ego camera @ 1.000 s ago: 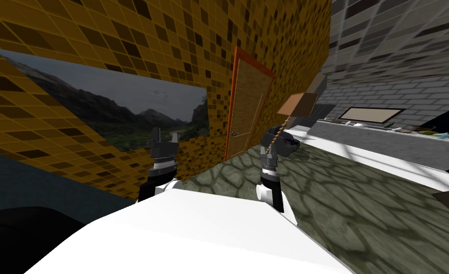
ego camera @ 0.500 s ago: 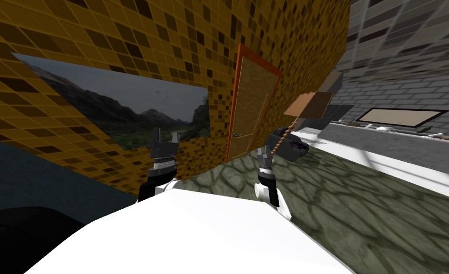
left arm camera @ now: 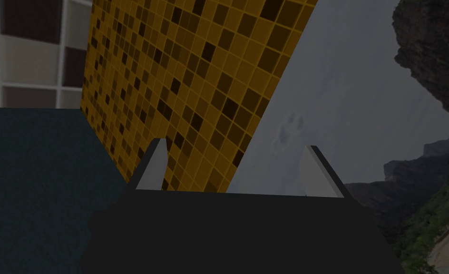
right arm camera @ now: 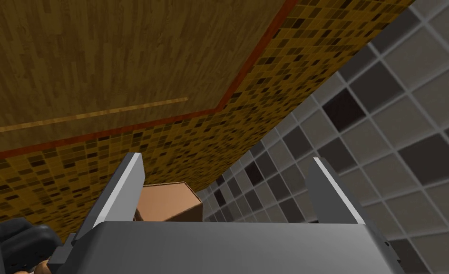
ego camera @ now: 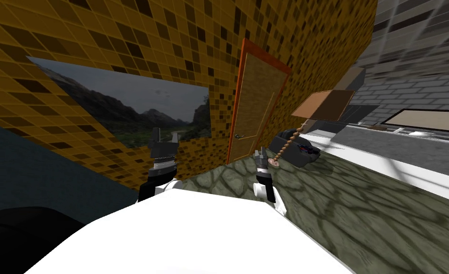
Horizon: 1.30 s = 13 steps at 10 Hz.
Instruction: Pull the door open
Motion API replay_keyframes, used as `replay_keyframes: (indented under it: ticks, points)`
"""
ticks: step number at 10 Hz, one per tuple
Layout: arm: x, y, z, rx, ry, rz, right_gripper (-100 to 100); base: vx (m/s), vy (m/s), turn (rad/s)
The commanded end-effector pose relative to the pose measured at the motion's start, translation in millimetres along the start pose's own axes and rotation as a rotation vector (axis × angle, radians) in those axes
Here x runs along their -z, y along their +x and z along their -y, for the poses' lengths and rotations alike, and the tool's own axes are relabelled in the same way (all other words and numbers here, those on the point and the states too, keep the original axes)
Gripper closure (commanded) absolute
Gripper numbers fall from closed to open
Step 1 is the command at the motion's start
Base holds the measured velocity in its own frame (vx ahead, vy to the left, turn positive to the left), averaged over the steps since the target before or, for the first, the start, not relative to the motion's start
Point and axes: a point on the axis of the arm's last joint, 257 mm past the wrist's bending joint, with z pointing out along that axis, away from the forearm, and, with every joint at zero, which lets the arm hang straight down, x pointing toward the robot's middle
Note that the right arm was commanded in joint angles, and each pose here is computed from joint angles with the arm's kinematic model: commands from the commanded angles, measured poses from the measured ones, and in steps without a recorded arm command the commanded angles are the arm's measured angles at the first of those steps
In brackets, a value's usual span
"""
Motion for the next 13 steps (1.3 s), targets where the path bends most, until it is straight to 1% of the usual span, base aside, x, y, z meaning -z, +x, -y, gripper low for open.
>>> replay_keyframes:
  ticks: [1, 2, 5, 6, 7, 8, 11, 12, 13]
  points:
    - [-2.1, 0.4, 14.3, -0.002, 0.022, -0.005, -100, 0.081, -0.097, 0.145]
    - [-0.7, 0.2, 17.6, -0.002, 0.029, -0.005, -100, 0.046, -0.071, 0.047]
    - [0.0, 1.5, 43.9, -0.005, 0.072, -0.015, -100, 0.055, -0.065, 0.119]
    - [-0.3, 2.1, 51.3, -0.006, 0.084, -0.018, -100, 0.097, -0.092, 0.163]
    - [1.6, 1.7, 55.0, -0.006, 0.092, -0.017, -100, 0.058, -0.072, 0.042]
    - [2.4, 2.0, 64.2, -0.007, 0.109, -0.020, -100, 0.023, -0.059, 0.064]
    - [3.2, 2.8, 87.8, -0.008, 0.149, -0.029, -100, 0.058, -0.079, 0.160]
    - [5.0, 2.7, 97.7, -0.008, 0.167, -0.031, -100, 0.073, -0.117, 0.123]
    - [6.4, 2.5, 100.0, -0.008, 0.173, -0.030, -100, 0.050, -0.079, 0.042]
